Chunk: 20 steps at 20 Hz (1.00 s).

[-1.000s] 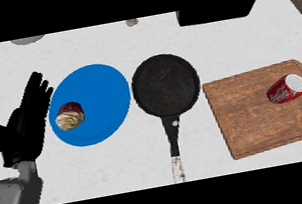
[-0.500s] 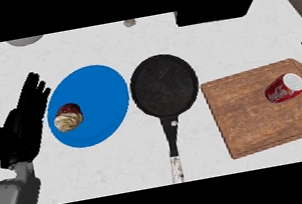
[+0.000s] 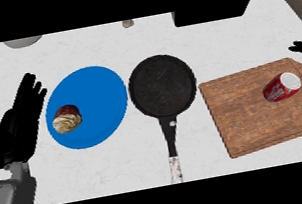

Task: Pick the can from the cutting board and place it in the pan

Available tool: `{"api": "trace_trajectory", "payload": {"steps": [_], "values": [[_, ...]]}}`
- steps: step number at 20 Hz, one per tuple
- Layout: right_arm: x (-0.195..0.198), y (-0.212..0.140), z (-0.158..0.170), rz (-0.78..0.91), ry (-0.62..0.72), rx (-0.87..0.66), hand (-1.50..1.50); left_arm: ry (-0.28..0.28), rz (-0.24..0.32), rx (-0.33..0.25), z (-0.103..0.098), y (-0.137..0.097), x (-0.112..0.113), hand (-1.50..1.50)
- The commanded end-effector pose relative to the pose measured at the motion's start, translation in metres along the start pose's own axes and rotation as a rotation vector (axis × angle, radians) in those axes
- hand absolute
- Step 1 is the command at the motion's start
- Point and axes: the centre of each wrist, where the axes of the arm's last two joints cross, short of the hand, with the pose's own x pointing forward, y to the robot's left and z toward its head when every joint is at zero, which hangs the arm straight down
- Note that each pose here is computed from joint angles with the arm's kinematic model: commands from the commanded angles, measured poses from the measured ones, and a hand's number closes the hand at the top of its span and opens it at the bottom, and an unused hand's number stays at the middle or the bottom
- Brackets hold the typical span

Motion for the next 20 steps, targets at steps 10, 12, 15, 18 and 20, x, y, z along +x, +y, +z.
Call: {"api": "trace_trajectory", "payload": {"steps": [10,12,15,18,20], "values": [[0.039,0.020,-0.028,0.023,0.042,0.020,-1.50,-0.015,-0.021,0.013,0.000,-0.005,-0.002,0.00],[0.038,0.007,-0.029,0.013,0.084,0.017,-1.50,-0.021,0.001,-0.004,0.003,0.002,-0.004,0.00],[0.024,0.019,-0.029,0.026,0.096,0.019,-1.50,-0.022,-0.007,0.010,0.003,-0.006,0.001,0.00],[0.034,0.018,-0.049,0.022,0.089,0.026,-1.50,-0.008,0.013,0.008,-0.001,0.007,0.002,0.00],[0.014,0.036,-0.045,0.010,0.080,0.033,-1.50,-0.008,-0.006,-0.002,0.004,-0.001,-0.003,0.00]]}}
